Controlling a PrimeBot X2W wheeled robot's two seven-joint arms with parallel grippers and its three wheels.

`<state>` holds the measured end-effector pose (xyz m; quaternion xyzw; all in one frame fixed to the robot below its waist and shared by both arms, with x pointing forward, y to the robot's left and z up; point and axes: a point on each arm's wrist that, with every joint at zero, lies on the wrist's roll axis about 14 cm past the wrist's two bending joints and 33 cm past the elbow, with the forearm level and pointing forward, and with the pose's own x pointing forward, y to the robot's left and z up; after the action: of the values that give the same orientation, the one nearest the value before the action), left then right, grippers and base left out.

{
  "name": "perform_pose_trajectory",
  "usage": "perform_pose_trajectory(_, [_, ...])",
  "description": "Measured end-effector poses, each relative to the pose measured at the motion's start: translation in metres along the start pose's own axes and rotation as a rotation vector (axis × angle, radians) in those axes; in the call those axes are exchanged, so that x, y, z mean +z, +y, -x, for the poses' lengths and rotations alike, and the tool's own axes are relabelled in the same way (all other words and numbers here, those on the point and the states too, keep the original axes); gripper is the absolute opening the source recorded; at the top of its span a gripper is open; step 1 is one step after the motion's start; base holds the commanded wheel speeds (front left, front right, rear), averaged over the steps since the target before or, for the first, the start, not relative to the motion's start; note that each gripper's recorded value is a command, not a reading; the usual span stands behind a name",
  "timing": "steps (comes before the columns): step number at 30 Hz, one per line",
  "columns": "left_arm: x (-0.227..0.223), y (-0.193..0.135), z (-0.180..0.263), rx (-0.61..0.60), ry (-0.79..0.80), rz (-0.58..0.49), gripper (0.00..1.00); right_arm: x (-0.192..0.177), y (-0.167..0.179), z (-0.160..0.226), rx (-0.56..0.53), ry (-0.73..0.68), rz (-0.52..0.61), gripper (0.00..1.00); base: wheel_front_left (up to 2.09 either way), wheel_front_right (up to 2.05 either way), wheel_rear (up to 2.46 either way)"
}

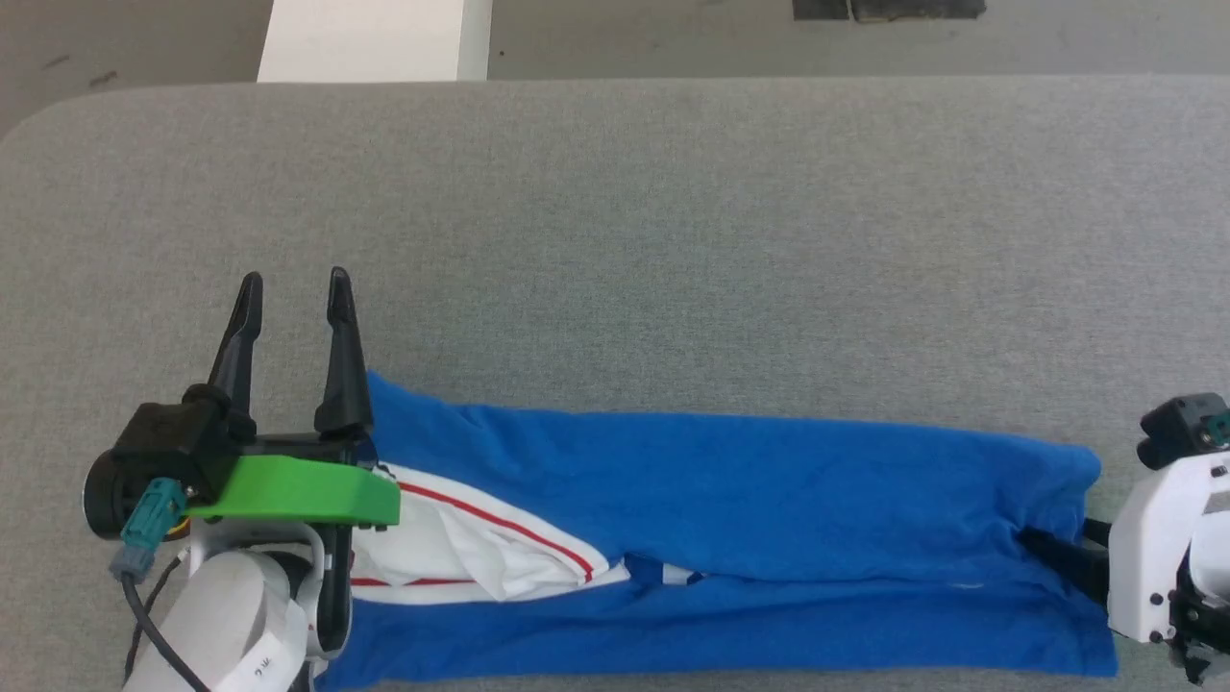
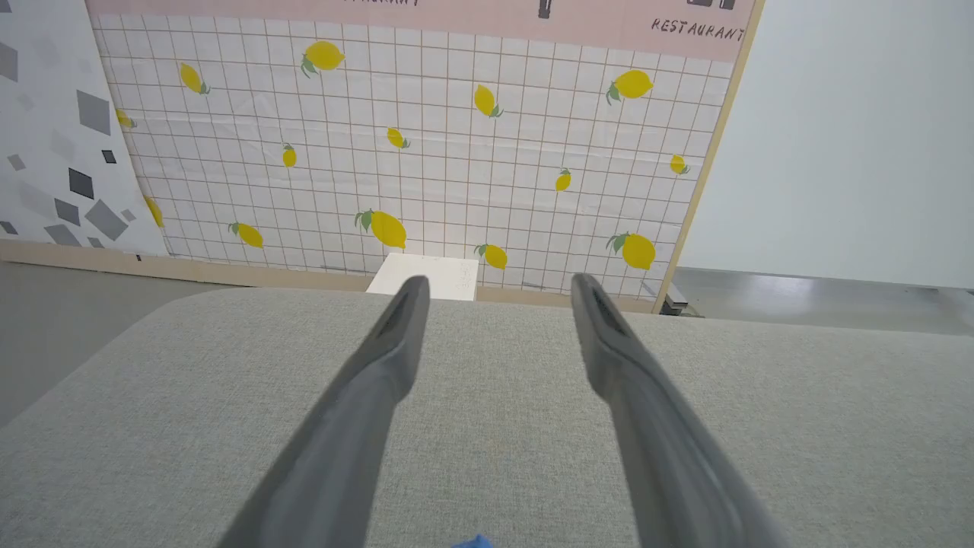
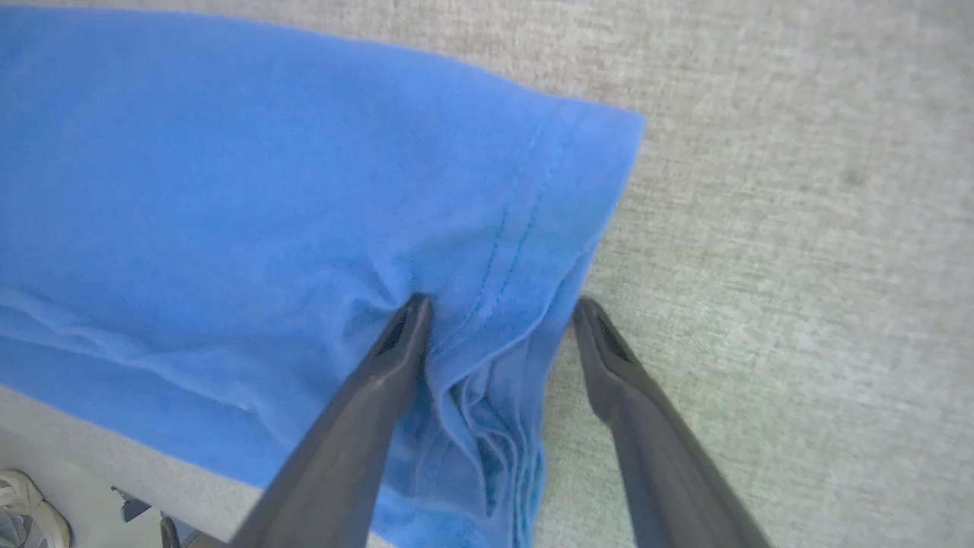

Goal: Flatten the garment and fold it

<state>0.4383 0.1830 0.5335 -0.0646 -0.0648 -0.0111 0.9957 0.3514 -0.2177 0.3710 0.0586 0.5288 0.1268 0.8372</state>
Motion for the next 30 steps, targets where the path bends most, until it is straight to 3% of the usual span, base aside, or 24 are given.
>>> perform_pose_trajectory(7, [0.001,0.007,0.004,0.029,-0.015,0.002,1.0,0.003,0.013,-0.008,0.047,0.012,0.043,1.0,0.0,0.0,0.0])
perform_pose_trajectory(8, [0.001,0.007,0.005,0.033,-0.015,0.007,1.0,0.003,0.013,-0.008,0.045,0.015,0.046,0.62,0.0,0.0,0.0])
perform_pose_trajectory(9, [0.001,0.007,0.007,0.034,-0.013,0.008,1.0,0.003,0.012,-0.008,0.043,0.013,0.049,0.12,0.0,0.0,0.0])
perform_pose_trajectory(10, [0.0,0.008,0.009,0.034,-0.011,0.01,1.0,0.004,0.012,-0.008,0.04,0.011,0.051,0.0,0.0,0.0,0.0])
perform_pose_trajectory(19, [0.002,0.012,0.017,0.04,-0.016,-0.002,1.0,0.011,-0.021,0.003,-0.044,-0.035,-0.006,0.0,0.0,0.0,0.0])
perform_pose_trajectory(22, [0.001,0.012,0.02,0.039,-0.012,-0.002,1.0,0.017,-0.058,0.017,-0.157,-0.055,-0.02,0.0,0.0,0.0,0.0])
perform_pose_trajectory(23, [0.001,0.013,0.022,0.04,-0.011,0.001,1.0,0.016,-0.096,0.035,-0.279,-0.058,-0.044,0.0,0.0,0.0,0.0])
perform_pose_trajectory(24, [0.001,0.013,0.023,0.04,-0.01,0.002,1.0,0.015,-0.107,0.04,-0.317,-0.052,-0.045,0.0,0.0,0.0,0.0])
perform_pose_trajectory(27, [0.0,0.013,0.025,0.044,-0.005,0.005,1.0,0.011,-0.129,0.052,-0.403,-0.041,-0.036,0.0,0.0,0.0,0.0])
perform_pose_trajectory(30, [-0.002,0.013,0.028,0.045,0.003,0.006,1.0,0.009,-0.128,0.055,-0.416,-0.023,-0.016,0.0,0.0,0.0,0.0])
